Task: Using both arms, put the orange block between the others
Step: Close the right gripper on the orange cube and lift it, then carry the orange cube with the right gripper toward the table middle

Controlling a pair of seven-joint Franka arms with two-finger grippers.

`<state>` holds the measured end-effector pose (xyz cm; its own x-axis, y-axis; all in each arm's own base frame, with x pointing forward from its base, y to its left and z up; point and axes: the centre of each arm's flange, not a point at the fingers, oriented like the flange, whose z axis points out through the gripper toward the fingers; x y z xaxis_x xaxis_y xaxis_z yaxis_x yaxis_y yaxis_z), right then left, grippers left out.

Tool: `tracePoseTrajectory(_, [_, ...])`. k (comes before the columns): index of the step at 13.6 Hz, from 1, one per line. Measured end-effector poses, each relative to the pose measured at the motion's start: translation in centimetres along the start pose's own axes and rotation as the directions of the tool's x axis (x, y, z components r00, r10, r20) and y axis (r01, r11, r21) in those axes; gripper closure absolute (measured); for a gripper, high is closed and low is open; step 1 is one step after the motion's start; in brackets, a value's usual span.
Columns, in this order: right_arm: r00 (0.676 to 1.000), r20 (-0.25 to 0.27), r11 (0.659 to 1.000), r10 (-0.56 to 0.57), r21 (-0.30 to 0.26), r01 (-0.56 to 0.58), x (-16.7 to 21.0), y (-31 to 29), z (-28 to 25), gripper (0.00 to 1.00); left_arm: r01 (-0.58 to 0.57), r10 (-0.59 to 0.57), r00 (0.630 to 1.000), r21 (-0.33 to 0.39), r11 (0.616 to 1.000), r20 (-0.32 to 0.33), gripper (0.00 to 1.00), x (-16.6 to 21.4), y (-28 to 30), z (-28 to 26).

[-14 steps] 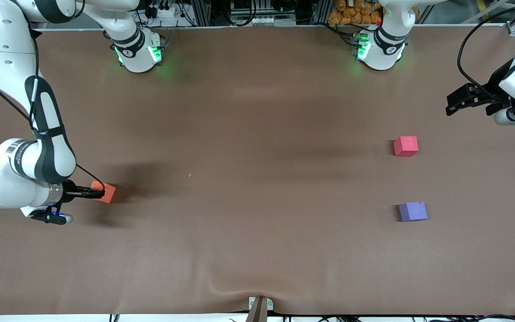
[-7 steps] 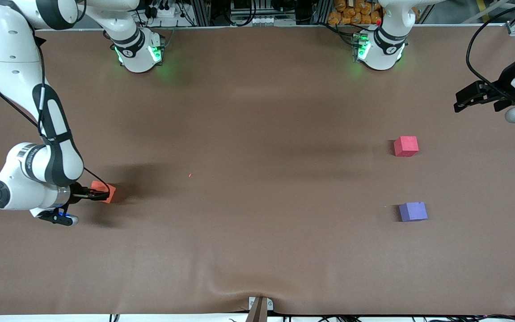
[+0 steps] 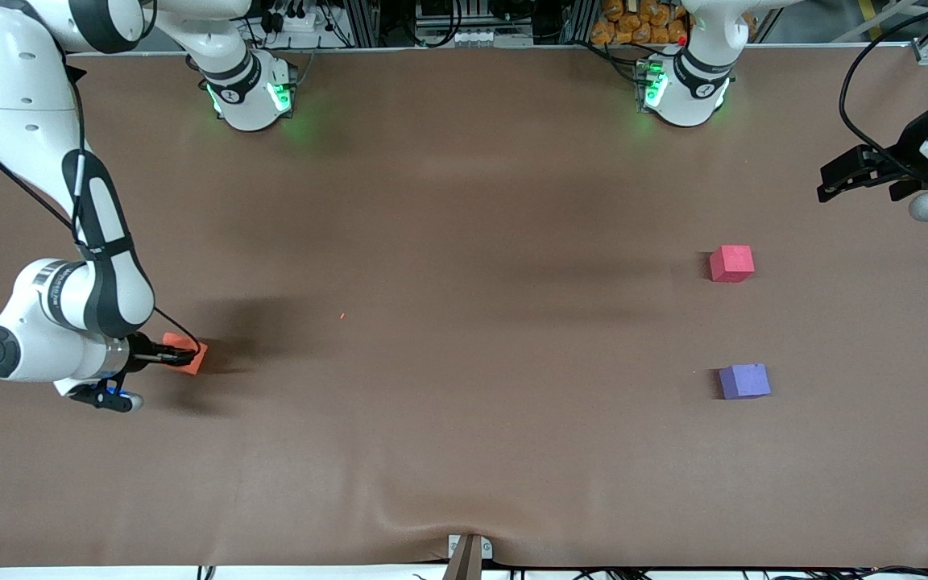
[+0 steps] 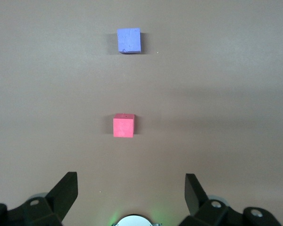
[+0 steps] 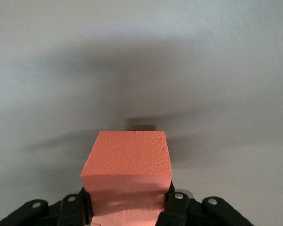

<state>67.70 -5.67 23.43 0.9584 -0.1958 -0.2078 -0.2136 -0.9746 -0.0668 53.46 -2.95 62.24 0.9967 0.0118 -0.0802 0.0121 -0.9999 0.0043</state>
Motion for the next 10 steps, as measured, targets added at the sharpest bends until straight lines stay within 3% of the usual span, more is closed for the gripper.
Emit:
tracePoseTrajectory(2, [0.999, -0.052, 1.000, -0.002, 0.009, 0.002, -0.2, -4.7, -4.3, 0.44, -0.003, 0.003, 1.000, 0.000, 1.000, -0.001, 0.00, 0.0, 0.2, 0.0])
tracePoseTrajectory(5, [0.995, -0.099, 1.000, -0.026, 0.014, 0.027, -3.9, -16.0, -8.3, 0.47, -0.006, 0.006, 1.000, 0.000, 1.000, -0.011, 0.00, -0.1, 0.3, -0.5])
tracePoseTrajectory(8, [0.992, -0.090, 0.996, -0.092, 0.004, 0.092, -10.3, -29.0, -7.2, 0.48, -0.006, 0.006, 0.999, -0.001, 1.000, -0.035, 0.00, -0.2, 0.2, -1.7])
tracePoseTrajectory(10, [0.990, -0.046, 0.989, -0.133, 0.056, 0.135, -14.6, -35.4, -5.3, 0.48, -0.006, 0.006, 0.999, -0.001, 1.000, -0.036, 0.00, -0.2, 0.1, -1.7])
